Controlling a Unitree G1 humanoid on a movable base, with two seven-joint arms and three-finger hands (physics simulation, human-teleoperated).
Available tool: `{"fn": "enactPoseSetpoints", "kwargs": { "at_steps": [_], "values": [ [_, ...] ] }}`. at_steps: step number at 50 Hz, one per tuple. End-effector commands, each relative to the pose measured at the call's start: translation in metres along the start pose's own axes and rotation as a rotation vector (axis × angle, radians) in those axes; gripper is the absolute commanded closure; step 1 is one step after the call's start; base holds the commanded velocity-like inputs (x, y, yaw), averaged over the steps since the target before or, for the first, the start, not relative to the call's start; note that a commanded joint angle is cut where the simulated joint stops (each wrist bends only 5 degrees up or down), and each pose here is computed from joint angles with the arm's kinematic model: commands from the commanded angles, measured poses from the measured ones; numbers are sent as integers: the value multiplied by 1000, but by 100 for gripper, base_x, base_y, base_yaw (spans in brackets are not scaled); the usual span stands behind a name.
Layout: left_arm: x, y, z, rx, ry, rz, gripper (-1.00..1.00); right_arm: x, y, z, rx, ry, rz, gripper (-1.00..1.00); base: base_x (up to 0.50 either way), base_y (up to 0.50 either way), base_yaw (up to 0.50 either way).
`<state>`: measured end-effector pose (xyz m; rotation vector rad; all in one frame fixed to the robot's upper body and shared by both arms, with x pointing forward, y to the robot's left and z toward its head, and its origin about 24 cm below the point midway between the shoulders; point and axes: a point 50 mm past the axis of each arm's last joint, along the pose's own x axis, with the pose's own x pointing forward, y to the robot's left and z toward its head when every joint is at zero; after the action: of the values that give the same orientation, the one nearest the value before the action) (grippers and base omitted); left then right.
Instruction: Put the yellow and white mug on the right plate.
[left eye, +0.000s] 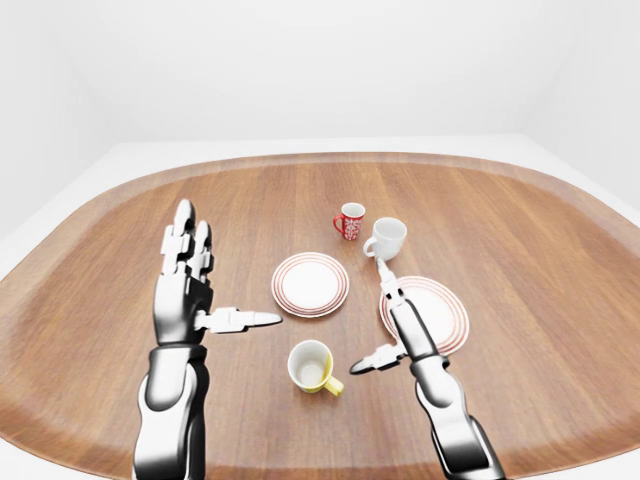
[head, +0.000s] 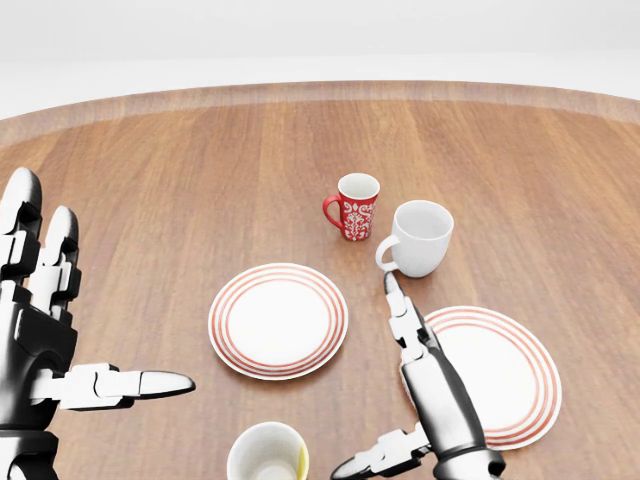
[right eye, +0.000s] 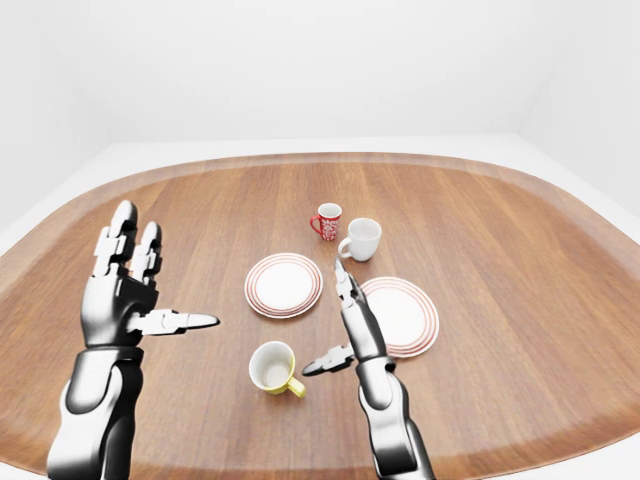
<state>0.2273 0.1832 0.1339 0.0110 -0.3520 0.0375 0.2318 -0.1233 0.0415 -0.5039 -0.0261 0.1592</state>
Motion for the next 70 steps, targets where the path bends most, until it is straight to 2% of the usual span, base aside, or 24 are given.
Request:
{"fn": "enactPoseSetpoints", "kwargs": {
  "at_steps": [1, 15, 52, 70],
  "values": [
    [0, 1, 0, -1, -2, 2, -100, -3, 15, -5, -22, 1, 32, -100, 0, 0, 0],
    [0, 0, 0, -1, -1, 1, -100, -4, 26, -11, -39, 5, 60, -100, 0, 0, 0],
    [-1, 0, 4, 0, -16, -1, -100, 4, 67, -44, -79, 156, 124, -100, 0, 0, 0],
    [-2, 0, 6, 2, -23, -5, -100, 7, 85, -46, -89, 181, 158, -100, 0, 0, 0]
  ]
}}
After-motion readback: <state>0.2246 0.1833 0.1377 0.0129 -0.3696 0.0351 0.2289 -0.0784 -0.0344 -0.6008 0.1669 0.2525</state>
